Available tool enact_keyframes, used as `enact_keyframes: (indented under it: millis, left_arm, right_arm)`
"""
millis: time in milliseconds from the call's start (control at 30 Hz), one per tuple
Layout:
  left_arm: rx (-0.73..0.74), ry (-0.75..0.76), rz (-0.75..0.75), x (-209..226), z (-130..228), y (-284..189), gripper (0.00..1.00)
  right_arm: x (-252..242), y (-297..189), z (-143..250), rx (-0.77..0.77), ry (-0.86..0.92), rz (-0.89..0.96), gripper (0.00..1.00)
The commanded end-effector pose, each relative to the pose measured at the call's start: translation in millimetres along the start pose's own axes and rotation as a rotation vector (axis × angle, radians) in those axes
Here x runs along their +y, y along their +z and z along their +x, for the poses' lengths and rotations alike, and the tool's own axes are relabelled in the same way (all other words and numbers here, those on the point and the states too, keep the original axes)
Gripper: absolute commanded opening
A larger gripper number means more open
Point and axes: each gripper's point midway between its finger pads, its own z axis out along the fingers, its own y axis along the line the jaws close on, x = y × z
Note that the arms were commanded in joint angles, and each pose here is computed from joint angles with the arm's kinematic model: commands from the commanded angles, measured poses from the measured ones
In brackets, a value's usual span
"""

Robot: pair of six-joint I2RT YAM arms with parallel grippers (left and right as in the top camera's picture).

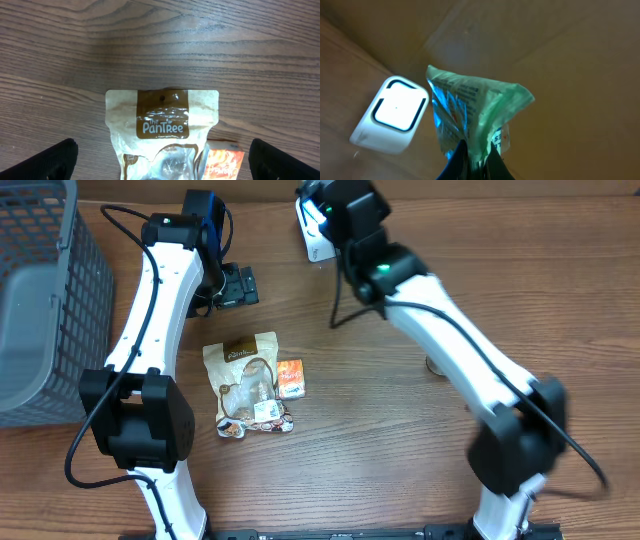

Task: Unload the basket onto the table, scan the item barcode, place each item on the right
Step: 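Carry the wipes pack back down to the table center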

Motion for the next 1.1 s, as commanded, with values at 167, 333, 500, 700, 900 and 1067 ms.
enact_keyframes:
  millis: [167,333,500,700,900,1067]
  left_arm:
    - [-0.016,0.013,-0.001,1,-4,-4,1.0]
    - [-0.016,0.013,-0.001,0,-4,-4,1.0]
    - [-0.016,0.013,-0.001,0,-4,-4,1.0]
    - [-0.016,0.013,-0.001,1,-4,-4,1.0]
    - [-0.016,0.013,-0.001,0,-4,-4,1.0]
    - [-0.016,0.013,-0.001,0,-4,-4,1.0]
  right_arm:
    - [73,-71,78,0.283,-0.072,-0.52,0.04]
    - [113,-114,153,0.565,-0.103,-0.788,0.04]
    - [130,-125,207,0.724,-0.113,-0.855,0.04]
    - [129,-113,247,0.788,-0.111,-0.817,0.11]
    - [120,-87,247,0.751,-0.007,-0.727,0.77]
    - [115,-63,229,0.739,0.313,-0.574,0.74]
